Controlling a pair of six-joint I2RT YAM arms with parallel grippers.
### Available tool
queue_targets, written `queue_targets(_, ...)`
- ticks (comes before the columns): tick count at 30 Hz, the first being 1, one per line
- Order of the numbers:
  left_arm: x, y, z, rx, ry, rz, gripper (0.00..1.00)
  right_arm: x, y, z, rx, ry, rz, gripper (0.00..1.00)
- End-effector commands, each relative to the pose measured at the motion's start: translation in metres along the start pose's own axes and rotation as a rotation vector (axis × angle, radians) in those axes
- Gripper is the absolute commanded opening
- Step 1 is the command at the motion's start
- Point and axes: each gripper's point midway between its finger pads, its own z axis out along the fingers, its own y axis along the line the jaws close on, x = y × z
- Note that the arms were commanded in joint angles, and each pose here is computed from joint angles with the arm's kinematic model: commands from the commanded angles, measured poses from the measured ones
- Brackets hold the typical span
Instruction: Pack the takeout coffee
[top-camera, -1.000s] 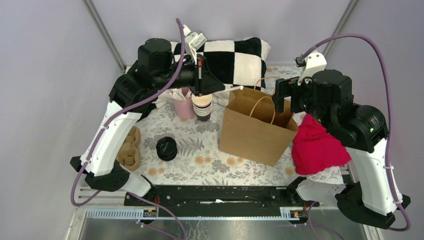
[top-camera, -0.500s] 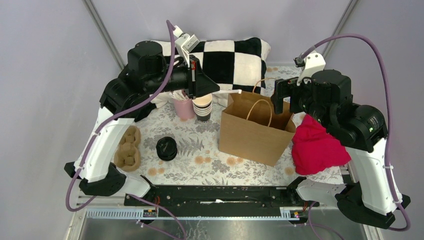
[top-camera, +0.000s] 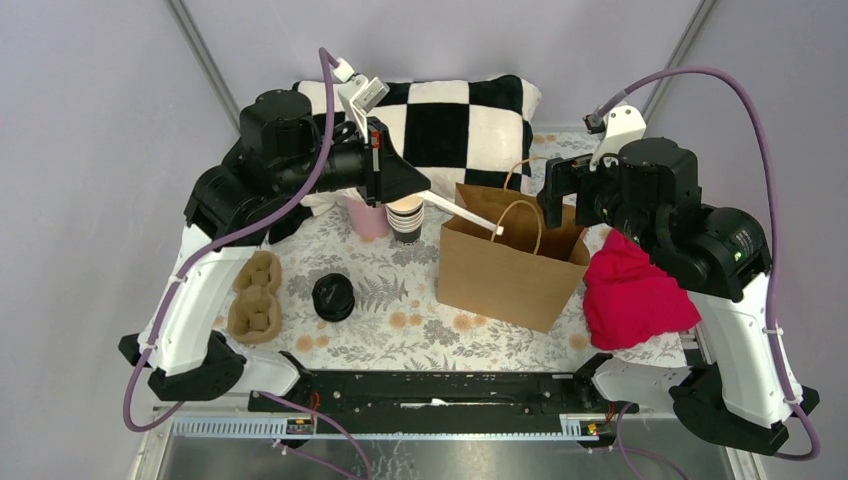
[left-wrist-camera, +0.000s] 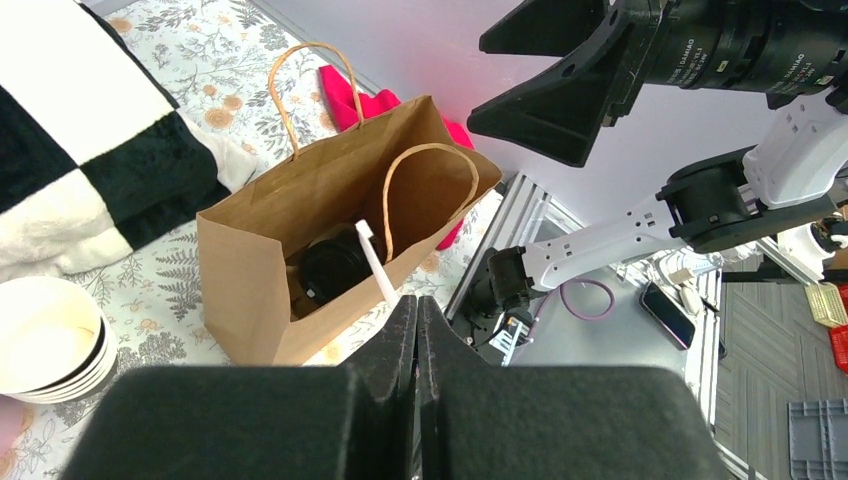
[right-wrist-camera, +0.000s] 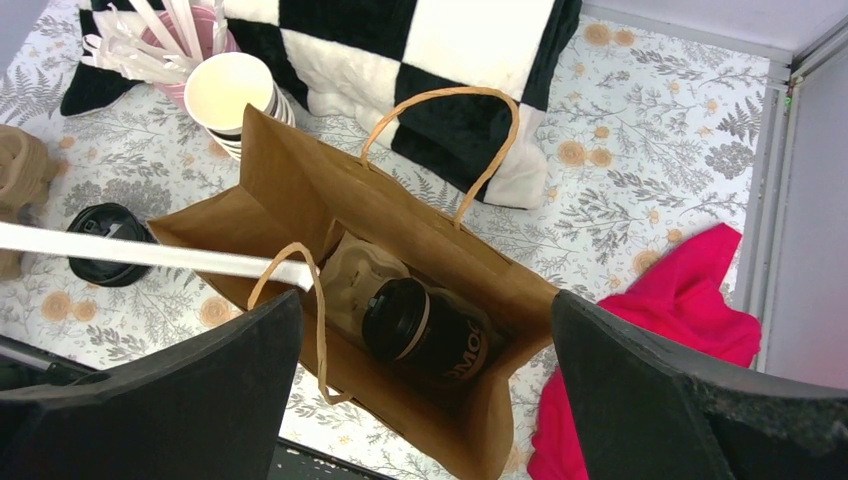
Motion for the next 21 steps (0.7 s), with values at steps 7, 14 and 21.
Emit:
queue_targets(7, 0.000, 0.011, 0.026, 0.021, 0.027, 0.031, 0.00, -0.008, 0.000, -0.004, -0.004, -0.038, 0.026, 1.00)
queue_targets(14, 0.008, 0.022, 0.060, 0.037, 0.079, 0.020, 0.00, -0.010, -0.002, -0.007, 0.005, -0.047, 0.032, 1.00)
queue_targets(21, -0.020, 0.030, 0.071, -0.012, -0.014, 0.088, 0.53, -0.013, -0.004, -0.009, 0.016, -0.056, 0.044, 1.00)
